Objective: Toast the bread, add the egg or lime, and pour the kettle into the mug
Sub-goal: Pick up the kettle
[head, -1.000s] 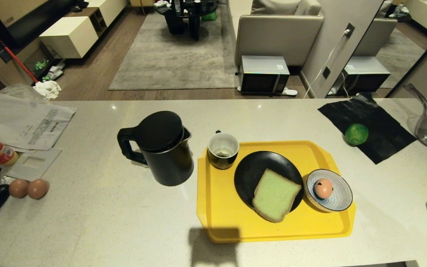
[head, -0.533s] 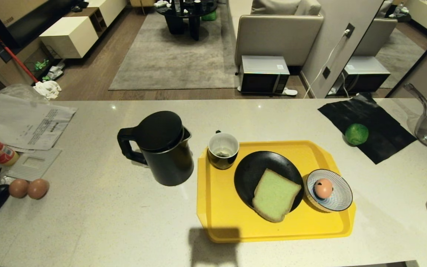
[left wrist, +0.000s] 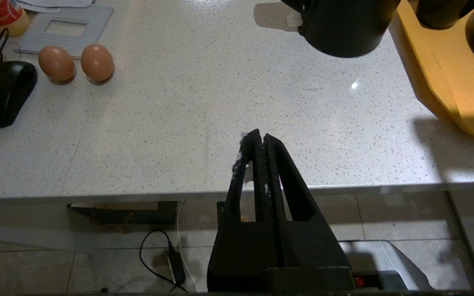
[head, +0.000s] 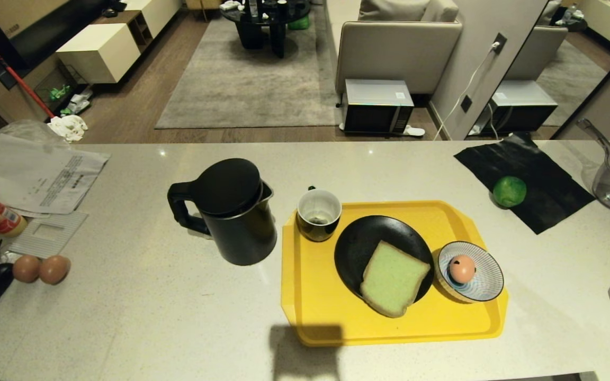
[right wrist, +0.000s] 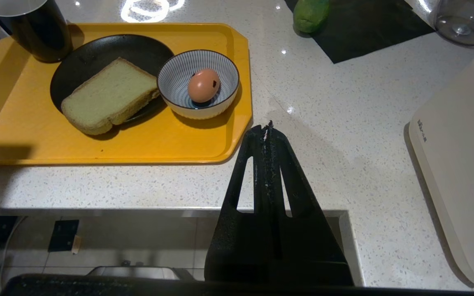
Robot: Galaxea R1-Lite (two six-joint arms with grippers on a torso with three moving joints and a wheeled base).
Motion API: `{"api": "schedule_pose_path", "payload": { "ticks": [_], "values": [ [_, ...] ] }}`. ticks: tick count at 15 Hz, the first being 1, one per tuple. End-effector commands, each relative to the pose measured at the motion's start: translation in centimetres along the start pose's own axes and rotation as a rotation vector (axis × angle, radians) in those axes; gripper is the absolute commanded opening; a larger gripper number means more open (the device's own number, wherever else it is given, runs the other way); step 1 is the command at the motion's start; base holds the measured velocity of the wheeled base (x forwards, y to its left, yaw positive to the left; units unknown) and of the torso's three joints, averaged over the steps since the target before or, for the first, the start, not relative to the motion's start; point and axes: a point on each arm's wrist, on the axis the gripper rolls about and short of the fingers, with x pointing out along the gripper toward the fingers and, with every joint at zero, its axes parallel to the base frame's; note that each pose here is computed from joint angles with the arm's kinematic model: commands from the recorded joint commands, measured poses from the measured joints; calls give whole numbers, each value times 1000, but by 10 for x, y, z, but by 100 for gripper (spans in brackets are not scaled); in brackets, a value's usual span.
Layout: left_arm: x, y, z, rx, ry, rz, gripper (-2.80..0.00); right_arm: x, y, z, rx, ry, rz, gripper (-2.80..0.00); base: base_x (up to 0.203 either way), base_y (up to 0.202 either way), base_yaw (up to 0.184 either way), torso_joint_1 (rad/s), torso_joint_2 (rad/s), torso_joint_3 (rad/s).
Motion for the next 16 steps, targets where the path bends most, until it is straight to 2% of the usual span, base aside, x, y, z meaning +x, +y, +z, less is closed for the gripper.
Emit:
{"api": "schedule_pose_path", "payload": {
  "ticks": [1,3,5,7,10,12,16],
  "values": [
    [-1,0,3,-3,-13,3,-280,2,0,-7,0,27,-1,-280,0,0,0,0,0,0],
    [-11,0,32,2,-80,-7,-280,2,0,-7,0,27,-1,-280,0,0,0,0,0,0],
    [-23,0,76,6,-102,-23,-280,2,0,-7,0,27,-1,-280,0,0,0,0,0,0],
    [-21,1,125,6,-74,-34,-280,2,0,-7,0,27,-1,-280,0,0,0,0,0,0],
    [11,2,190,3,-3,-39,-280,2,0,-7,0,27,-1,-280,0,0,0,0,0,0],
    [45,2,215,1,68,-42,-280,2,0,-7,0,27,-1,-280,0,0,0,0,0,0],
    [115,0,228,-12,228,-93,-280,2,0,-7,0,27,-1,-280,0,0,0,0,0,0]
  ]
}}
